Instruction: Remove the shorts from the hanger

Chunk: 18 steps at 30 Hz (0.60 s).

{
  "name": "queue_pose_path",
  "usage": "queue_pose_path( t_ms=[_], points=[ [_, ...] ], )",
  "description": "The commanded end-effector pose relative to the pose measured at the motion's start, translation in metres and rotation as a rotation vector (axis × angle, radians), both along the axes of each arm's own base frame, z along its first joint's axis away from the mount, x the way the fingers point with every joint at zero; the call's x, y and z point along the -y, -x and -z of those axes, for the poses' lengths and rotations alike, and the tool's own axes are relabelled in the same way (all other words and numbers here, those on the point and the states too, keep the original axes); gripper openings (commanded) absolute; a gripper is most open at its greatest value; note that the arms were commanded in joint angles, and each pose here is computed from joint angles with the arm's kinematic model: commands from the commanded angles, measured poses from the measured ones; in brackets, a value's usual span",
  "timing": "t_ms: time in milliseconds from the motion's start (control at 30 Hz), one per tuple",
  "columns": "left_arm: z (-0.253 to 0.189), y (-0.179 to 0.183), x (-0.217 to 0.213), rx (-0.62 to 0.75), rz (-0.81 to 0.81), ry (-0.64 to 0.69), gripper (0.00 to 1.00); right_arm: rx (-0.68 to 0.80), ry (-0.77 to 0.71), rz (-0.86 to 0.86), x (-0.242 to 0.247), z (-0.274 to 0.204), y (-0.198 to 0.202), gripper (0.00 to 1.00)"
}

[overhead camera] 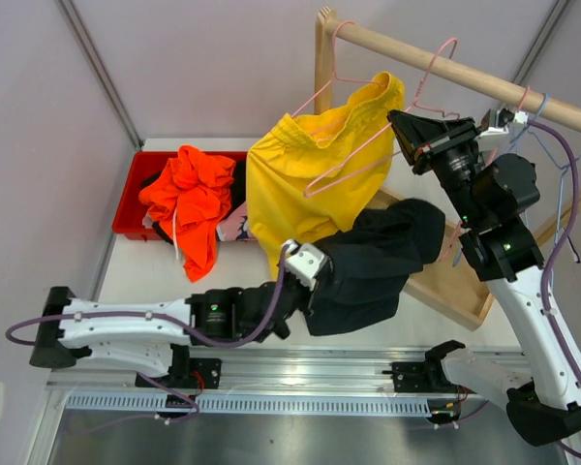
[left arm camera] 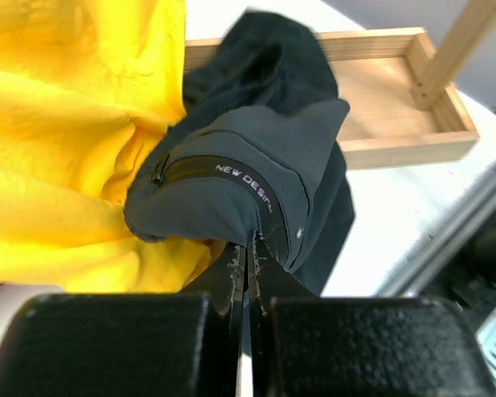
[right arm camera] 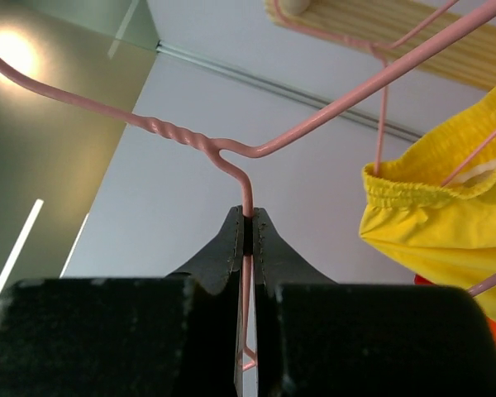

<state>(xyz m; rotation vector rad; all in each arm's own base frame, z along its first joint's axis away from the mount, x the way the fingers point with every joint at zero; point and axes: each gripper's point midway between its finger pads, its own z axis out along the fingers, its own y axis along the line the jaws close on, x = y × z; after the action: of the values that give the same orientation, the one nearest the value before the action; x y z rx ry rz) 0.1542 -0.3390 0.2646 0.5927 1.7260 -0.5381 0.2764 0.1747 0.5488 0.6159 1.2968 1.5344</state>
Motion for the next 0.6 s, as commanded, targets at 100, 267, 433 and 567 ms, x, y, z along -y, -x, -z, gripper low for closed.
queue_pose_path(
  t_ms=[100,267,433,567],
  points=[
    [-0.043,0.010,-0.063,0.037,-0.128,0.043,0.00,0.048,-0.065,0.145,0.025,-0.013,-0.026,0.00],
    [-0.064,0.012,-0.107,0.062,-0.174,0.026,0.00,0.025,-0.069,0.193,0.031,-0.001,-0.038,0.00],
    [-0.098,0.005,-0.143,0.110,-0.226,0.006,0.00,0.002,-0.061,0.187,0.029,0.011,-0.045,0.00],
    [-0.126,-0.007,-0.176,0.187,-0.339,-0.059,0.00,-0.010,-0.054,0.180,0.028,0.019,-0.044,0.00]
  ],
)
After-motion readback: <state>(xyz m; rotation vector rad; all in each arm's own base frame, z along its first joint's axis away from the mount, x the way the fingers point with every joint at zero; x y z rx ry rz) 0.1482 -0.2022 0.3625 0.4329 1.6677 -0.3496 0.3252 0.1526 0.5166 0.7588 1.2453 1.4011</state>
